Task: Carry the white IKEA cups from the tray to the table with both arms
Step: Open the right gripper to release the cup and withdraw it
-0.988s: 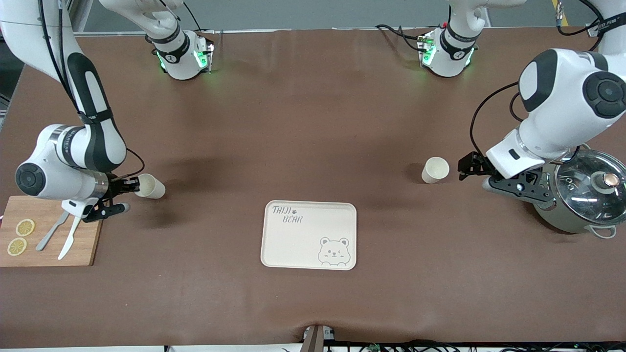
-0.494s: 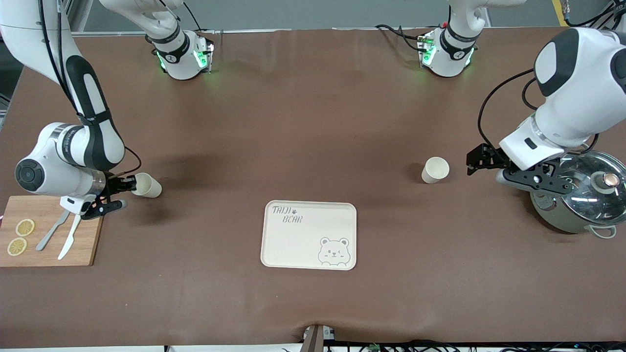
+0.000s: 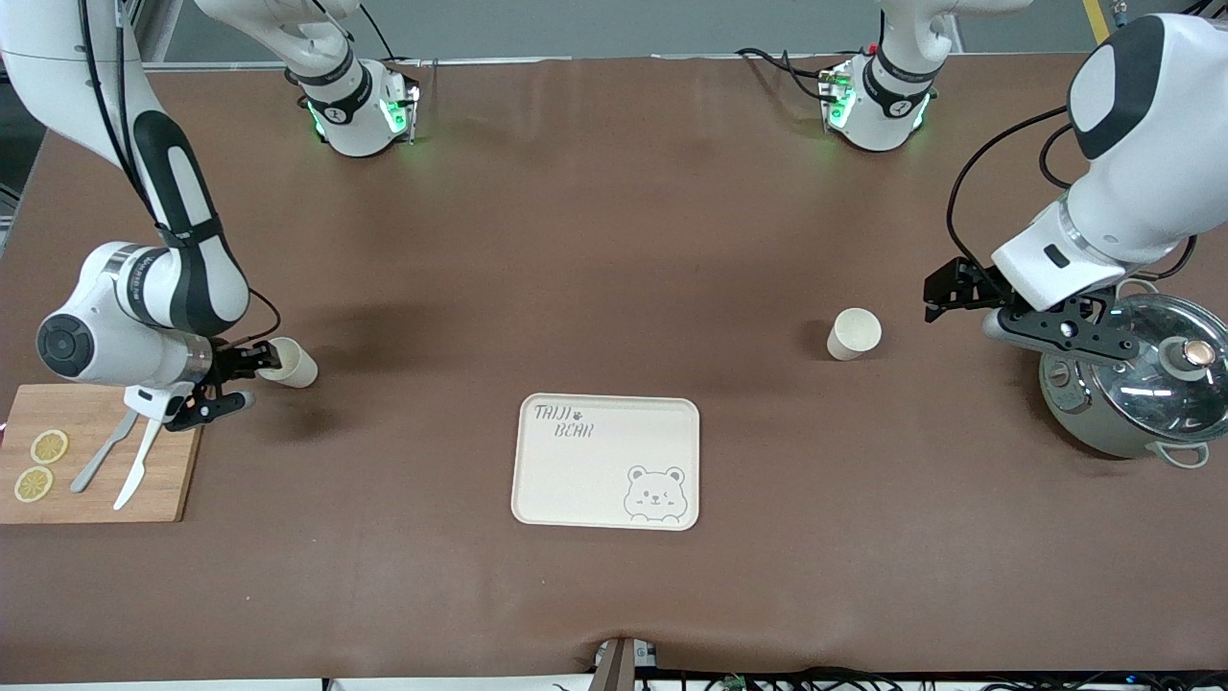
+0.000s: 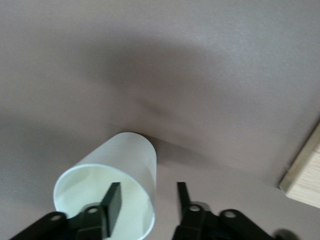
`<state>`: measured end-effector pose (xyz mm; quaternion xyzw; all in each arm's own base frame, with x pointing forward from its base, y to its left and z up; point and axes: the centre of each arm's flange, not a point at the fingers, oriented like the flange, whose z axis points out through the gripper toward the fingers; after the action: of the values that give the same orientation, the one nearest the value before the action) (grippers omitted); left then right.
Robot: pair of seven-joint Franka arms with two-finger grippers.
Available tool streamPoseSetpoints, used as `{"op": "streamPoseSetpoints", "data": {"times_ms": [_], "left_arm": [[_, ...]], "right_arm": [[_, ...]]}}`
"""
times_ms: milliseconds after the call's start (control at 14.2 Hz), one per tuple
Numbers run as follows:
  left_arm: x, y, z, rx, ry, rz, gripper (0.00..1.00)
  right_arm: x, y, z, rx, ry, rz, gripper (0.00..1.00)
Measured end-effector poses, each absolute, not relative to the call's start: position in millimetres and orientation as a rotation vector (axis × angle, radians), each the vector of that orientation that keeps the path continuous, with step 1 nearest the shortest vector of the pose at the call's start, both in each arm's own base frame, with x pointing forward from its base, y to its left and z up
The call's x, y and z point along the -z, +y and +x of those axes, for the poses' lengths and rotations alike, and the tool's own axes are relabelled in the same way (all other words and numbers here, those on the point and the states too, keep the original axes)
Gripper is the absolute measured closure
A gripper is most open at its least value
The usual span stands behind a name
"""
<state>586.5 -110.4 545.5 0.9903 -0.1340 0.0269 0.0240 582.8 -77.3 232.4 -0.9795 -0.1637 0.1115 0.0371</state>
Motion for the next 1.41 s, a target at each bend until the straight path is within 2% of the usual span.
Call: {"op": "streamPoseSetpoints", "data": {"times_ms": [282,423,705,988,1199,1411], "left_arm": [[-547.2,-106.7,583.9,-0.068,-0.446,3.118,0.00],[-546.4,-106.3,583.1,-0.055,-0.447,3.121,0.00],[-544.7,-105.9,581.2,-0.025,-0.447,3.123,0.00],[-542.4,-105.2,578.4,0.016,-0.446,3.124,0.00],[-541.5,-104.9,577.4,0.032,-0.444,3.125,0.00],[-541.2,-104.9,577.1,0.036,-0.427,3.127,0.00]], "right_arm": [[-276.9,-70.1,605.7,-0.407,-0.525,-2.969,0.01],[-320.6,-63.6,622.8,-0.424,-0.548,-2.952,0.00],[-390.0,-45.6,648.0,-0.352,-0.593,-2.967,0.00],[-464.4,-38.1,669.2,-0.189,-0.264,-3.078,0.00],[-500.6,-35.6,669.9,-0.116,-0.147,-3.098,0.00],[-531.5,-34.9,646.6,-0.195,-0.134,-3.079,0.00]]}}
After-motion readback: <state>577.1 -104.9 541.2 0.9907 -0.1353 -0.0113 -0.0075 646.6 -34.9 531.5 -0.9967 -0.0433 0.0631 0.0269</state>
